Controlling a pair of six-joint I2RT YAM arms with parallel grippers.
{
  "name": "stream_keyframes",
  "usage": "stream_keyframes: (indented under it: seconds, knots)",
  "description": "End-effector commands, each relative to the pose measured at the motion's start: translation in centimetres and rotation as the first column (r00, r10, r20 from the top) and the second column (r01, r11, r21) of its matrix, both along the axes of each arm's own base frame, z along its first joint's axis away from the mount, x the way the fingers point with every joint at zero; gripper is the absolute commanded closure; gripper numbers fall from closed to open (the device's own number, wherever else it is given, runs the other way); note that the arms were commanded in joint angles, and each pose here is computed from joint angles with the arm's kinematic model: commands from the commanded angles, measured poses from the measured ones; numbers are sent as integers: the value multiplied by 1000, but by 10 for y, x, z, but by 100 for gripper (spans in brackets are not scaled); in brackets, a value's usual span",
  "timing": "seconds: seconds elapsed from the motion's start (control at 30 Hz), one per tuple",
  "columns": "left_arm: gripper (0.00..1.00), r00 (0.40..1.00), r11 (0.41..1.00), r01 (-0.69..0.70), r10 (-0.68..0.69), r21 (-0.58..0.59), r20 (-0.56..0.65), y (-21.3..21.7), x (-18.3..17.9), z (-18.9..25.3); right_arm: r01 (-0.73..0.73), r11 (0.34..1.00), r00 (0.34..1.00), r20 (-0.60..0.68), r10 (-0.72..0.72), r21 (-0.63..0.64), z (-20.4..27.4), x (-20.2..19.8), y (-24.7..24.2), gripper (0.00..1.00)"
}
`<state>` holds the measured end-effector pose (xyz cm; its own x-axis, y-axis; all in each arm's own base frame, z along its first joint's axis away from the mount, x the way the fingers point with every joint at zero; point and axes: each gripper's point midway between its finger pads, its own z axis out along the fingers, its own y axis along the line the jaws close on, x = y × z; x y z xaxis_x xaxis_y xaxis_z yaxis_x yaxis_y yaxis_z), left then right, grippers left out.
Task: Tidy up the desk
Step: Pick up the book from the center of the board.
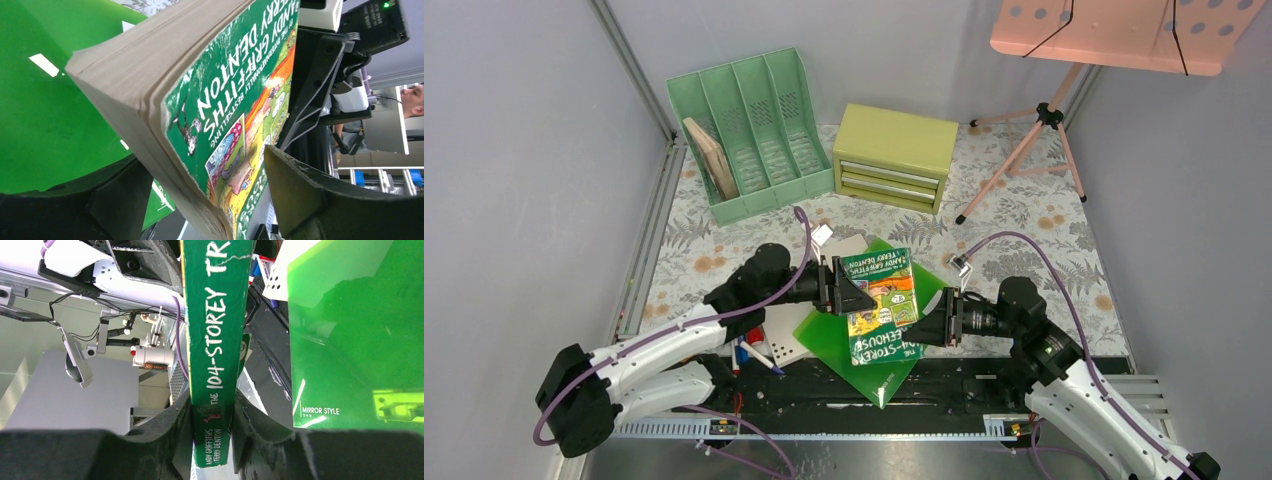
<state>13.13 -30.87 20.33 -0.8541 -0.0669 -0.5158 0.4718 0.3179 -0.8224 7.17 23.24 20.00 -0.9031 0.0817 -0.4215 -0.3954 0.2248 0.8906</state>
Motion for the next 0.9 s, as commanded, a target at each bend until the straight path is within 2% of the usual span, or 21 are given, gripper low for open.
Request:
stream_keyframes:
  seconds: [0.0, 0.2, 0.27, 0.3, 0.37, 0.4, 0.43, 0.57, 0.63, 0.7, 0.87]
  knots:
    - [28, 997, 991, 64, -58, -116, 59, -7, -7, 31, -16, 998, 994, 106, 9, 64, 19, 2, 2, 100]
    - [55, 996, 988, 74, -66, -138, 62, -5, -11, 36, 8, 1000, 997, 81, -10, 20, 1, 7, 2, 100]
    - [68, 996, 986, 78, -70, -145, 61, -5, -13, 38, 19, 1000, 997, 73, -19, 13, -3, 9, 2, 100]
    - [74, 995, 985, 82, -74, -149, 61, -5, -14, 39, 24, 1000, 997, 72, -25, 10, -4, 10, 2, 96]
    - [86, 995, 985, 86, -78, -152, 61, -5, -15, 39, 37, 999, 996, 76, -38, 11, -4, 12, 2, 87]
    - [91, 995, 985, 86, -78, -152, 60, -4, -15, 39, 46, 999, 996, 81, -47, 14, -2, 13, 2, 78]
    - [99, 994, 984, 97, -88, -153, 60, -4, -17, 39, 63, 998, 993, 100, -65, 29, 5, 17, 2, 54]
    - [100, 991, 978, 127, -119, -163, 61, -5, -23, 41, 90, 995, 987, 130, -95, 43, 17, 24, 3, 23]
    - [100, 988, 973, 150, -140, -173, 69, -5, -26, 44, 104, 994, 984, 140, -109, 42, 21, 28, 4, 12]
    - [100, 984, 968, 173, -162, -184, 76, -5, -30, 46, 113, 993, 982, 149, -117, 34, 23, 32, 5, 7]
    - [100, 972, 951, 229, -213, -209, 95, -9, -43, 53, 101, 994, 981, 164, -104, 31, 33, 39, 10, 7]
